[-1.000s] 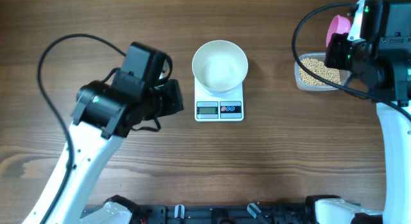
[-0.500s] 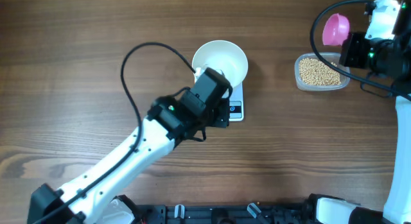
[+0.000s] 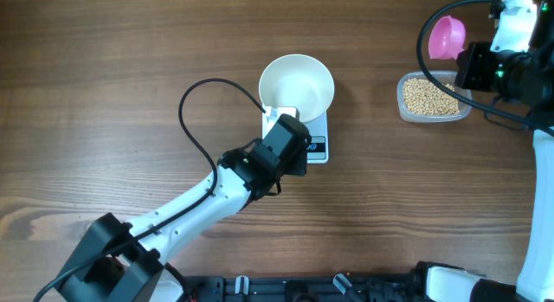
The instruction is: Scoop item into bowl and weigh 150g on scale
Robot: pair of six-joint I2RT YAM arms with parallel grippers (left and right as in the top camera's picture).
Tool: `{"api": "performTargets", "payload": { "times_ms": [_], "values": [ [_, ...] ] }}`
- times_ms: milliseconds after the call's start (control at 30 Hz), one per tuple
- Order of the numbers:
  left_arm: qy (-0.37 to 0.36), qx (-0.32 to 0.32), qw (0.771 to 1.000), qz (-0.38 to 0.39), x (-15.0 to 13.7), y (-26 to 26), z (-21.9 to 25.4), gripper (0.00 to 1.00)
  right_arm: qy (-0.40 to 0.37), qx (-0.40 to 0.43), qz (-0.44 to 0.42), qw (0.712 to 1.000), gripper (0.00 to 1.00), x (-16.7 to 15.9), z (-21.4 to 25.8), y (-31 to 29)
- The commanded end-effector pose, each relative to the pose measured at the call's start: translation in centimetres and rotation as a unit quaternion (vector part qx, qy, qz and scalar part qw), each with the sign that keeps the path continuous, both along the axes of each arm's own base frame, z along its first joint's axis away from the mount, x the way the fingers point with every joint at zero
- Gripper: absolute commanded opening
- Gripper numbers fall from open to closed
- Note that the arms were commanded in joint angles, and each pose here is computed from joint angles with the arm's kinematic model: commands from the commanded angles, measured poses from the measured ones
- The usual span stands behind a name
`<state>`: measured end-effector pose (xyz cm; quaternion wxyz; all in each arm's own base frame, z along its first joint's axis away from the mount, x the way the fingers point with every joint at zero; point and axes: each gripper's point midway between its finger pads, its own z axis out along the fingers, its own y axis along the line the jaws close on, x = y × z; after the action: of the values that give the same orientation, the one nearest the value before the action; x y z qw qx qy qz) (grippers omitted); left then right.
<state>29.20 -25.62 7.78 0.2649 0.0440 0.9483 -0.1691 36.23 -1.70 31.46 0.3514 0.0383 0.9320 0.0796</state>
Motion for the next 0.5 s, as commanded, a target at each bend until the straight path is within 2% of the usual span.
{"api": "performTargets", "payload": {
  "times_ms": [0, 100, 467],
  "values": [
    [-0.009, 0.019, 1.000, 0.003, 0.8, -0.1, -1.5, 0.04, -0.001, 0.005, 0.011, 1.000, 0.04, 0.2, -0.1, 0.4],
    [0.002, -0.004, 1.000, -0.015, 1.0, -1.8, -3.0, 0.04, -0.004, 0.004, 0.011, 1.000, 0.04, 0.3, 0.0, 0.4],
    [0.008, 0.003, 1.000, -0.015, 1.5, -2.1, -5.1, 0.04, -0.005, 0.004, 0.011, 1.000, 0.04, 0.3, 0.0, 0.4]
  ]
}}
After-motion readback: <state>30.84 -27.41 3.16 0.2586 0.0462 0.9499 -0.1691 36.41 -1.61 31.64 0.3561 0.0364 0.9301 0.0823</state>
